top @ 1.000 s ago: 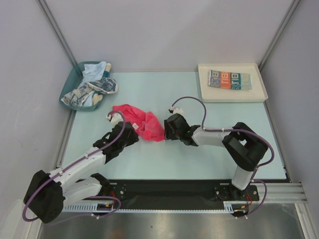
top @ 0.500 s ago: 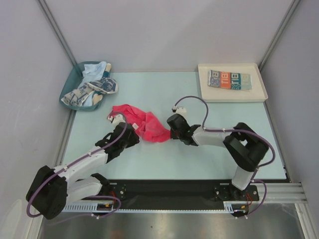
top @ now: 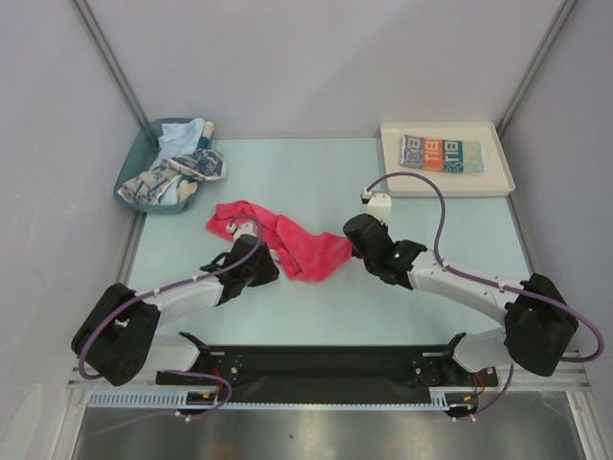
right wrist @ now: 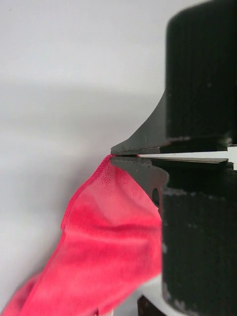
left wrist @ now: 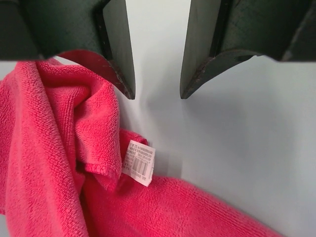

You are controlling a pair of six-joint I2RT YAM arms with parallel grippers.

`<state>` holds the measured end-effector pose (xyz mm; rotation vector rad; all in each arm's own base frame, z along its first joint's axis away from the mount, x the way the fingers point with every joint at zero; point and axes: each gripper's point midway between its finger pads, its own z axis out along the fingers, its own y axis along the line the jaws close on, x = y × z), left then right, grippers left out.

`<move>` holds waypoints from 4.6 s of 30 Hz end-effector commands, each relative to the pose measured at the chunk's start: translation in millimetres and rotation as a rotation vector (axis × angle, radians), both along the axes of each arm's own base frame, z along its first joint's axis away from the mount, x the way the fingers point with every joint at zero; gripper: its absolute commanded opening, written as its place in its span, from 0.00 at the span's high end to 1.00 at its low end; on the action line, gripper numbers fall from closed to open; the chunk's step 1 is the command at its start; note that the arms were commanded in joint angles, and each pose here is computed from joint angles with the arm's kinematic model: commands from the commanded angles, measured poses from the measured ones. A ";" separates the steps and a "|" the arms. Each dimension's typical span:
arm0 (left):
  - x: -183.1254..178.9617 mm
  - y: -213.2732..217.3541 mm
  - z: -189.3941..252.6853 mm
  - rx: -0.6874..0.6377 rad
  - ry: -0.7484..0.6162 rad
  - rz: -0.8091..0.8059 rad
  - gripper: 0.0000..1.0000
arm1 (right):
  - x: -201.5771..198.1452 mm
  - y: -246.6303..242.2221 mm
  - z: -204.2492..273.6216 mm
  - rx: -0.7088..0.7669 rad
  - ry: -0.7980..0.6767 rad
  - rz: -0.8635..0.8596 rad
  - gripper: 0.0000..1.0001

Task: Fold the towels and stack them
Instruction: Flatten out the crumpled towel

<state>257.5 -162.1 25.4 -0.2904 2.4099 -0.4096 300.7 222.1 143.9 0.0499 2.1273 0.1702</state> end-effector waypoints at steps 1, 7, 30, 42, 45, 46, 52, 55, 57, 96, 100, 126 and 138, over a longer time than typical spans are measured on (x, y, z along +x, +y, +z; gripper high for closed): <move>15.2 -14.3 9.1 -0.043 -0.053 -0.044 0.54 | 6.5 -24.3 -6.1 -0.108 -0.010 -0.084 1.00; 27.6 -20.4 2.0 -0.021 -0.059 -0.053 0.54 | 14.8 -20.1 -2.4 -0.083 -0.009 -0.066 1.00; 14.3 -43.8 53.4 -0.112 -0.087 -0.141 1.00 | 26.8 -48.7 10.5 -0.063 -0.006 -0.101 1.00; -51.8 -16.2 132.6 -0.218 -0.157 -0.172 1.00 | 0.8 -71.9 68.7 0.013 -0.077 -0.070 0.99; -46.2 -18.8 116.7 -0.188 -0.113 -0.179 1.00 | 8.9 -61.7 54.1 0.000 -0.038 -0.059 1.00; -41.1 -21.9 107.4 -0.184 -0.105 -0.177 1.00 | 11.0 -57.3 39.3 -0.017 -0.004 -0.051 1.00; -56.0 -49.8 63.7 -0.297 0.011 -0.269 1.00 | 9.9 -55.6 -15.2 -0.065 0.096 -0.050 1.00; -76.9 -51.2 39.2 -0.335 0.088 -0.284 0.97 | 0.4 -59.2 -33.9 -0.076 0.136 -0.045 1.00; -86.0 -50.1 35.3 -0.358 0.104 -0.283 0.84 | -8.4 -64.8 -43.7 -0.084 0.154 -0.045 1.00; -65.1 -71.7 31.5 -0.236 0.033 -0.302 1.00 | -10.5 -74.9 -30.1 -0.069 0.143 -0.066 1.00; -36.1 -56.2 52.1 -0.202 -0.013 -0.241 1.00 | 2.2 -67.7 -16.7 -0.042 0.115 -0.061 1.00; 112.9 -44.1 78.6 -0.203 -0.115 -0.205 0.46 | 93.2 -63.8 -83.8 0.039 0.204 -0.170 1.00; 43.3 -10.1 72.2 -0.173 -0.095 -0.150 0.46 | 97.6 -65.7 -95.8 0.053 0.219 -0.180 1.00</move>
